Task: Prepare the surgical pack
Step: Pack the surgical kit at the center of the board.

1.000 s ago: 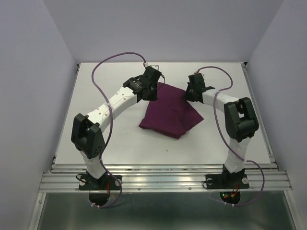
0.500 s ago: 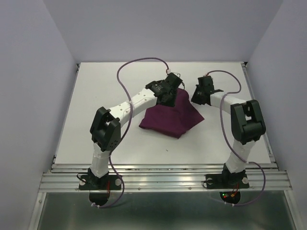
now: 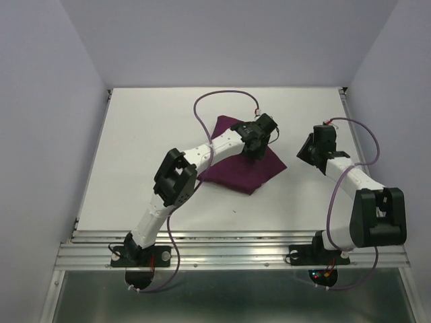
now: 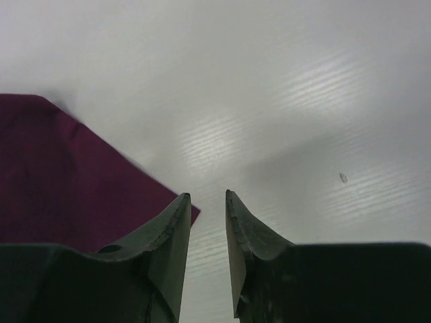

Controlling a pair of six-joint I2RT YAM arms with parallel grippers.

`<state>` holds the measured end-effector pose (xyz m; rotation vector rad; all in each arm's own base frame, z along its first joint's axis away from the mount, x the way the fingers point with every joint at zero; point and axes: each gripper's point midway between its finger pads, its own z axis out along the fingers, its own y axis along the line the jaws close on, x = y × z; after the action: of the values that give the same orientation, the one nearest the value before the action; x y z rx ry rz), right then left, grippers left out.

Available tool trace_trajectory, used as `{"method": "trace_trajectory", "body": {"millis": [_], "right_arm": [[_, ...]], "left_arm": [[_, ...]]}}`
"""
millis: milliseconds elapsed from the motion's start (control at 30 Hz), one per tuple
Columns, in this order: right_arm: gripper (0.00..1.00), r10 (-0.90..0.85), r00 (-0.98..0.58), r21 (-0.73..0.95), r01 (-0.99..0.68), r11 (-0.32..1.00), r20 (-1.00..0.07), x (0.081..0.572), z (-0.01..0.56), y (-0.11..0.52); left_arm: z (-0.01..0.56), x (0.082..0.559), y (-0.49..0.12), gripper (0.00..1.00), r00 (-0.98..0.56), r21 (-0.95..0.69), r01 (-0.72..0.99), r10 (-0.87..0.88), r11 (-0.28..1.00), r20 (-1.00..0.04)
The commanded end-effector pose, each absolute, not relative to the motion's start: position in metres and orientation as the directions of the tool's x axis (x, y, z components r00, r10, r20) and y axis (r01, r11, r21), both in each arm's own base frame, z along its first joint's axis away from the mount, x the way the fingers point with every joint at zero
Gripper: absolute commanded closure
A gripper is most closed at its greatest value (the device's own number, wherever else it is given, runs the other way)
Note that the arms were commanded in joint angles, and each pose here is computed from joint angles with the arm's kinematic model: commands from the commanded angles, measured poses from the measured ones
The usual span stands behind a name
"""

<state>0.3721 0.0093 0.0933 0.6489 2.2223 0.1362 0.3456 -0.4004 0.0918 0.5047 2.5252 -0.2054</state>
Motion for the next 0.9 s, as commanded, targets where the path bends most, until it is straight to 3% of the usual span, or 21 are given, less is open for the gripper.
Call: {"method": "trace_trajectory", "body": {"millis": [0,367,500,533,600,833,867], "right_arm": [[0.66,0.490,-0.557,0.316,0.383,0.868,-0.670,0.363,0.092,0.016],[0.66,0.504,-0.588,0.342,0.371,0.863,-0.632,0.345,0.079,0.024],[0.67,0.504,-0.609,0.373,0.340,0.863,-0.612,0.344,0.075,0.033],[0.67,0.505,-0.617,0.387,0.327,0.862,-0.603,0.344,0.074,0.037],[0.67,0.512,-0.633,0.433,0.292,0.853,-0.580,0.343,0.074,0.049],[0.67,0.503,-0.672,0.480,0.243,0.843,-0.544,0.346,0.070,0.089],[0.67,0.502,-0.670,0.490,0.230,0.841,-0.547,0.348,0.072,0.094]], "left_arm": [[0.106,0.357,-0.412,0.41,-0.750,-0.013,0.384,0.304,0.923,-0.587],[0.049,0.364,-0.410,0.47,-0.771,0.099,0.355,0.352,0.929,-0.531],[0.043,0.366,-0.412,0.67,-0.774,0.109,0.346,0.350,0.932,-0.527],[0.043,0.366,-0.411,0.81,-0.774,0.112,0.345,0.350,0.932,-0.528],[0.049,0.368,-0.412,0.98,-0.767,0.107,0.347,0.347,0.932,-0.540],[0.080,0.368,-0.421,1.00,-0.750,0.021,0.373,0.315,0.928,-0.581],[0.105,0.373,-0.424,1.00,-0.725,-0.021,0.374,0.278,0.927,-0.630]]}}
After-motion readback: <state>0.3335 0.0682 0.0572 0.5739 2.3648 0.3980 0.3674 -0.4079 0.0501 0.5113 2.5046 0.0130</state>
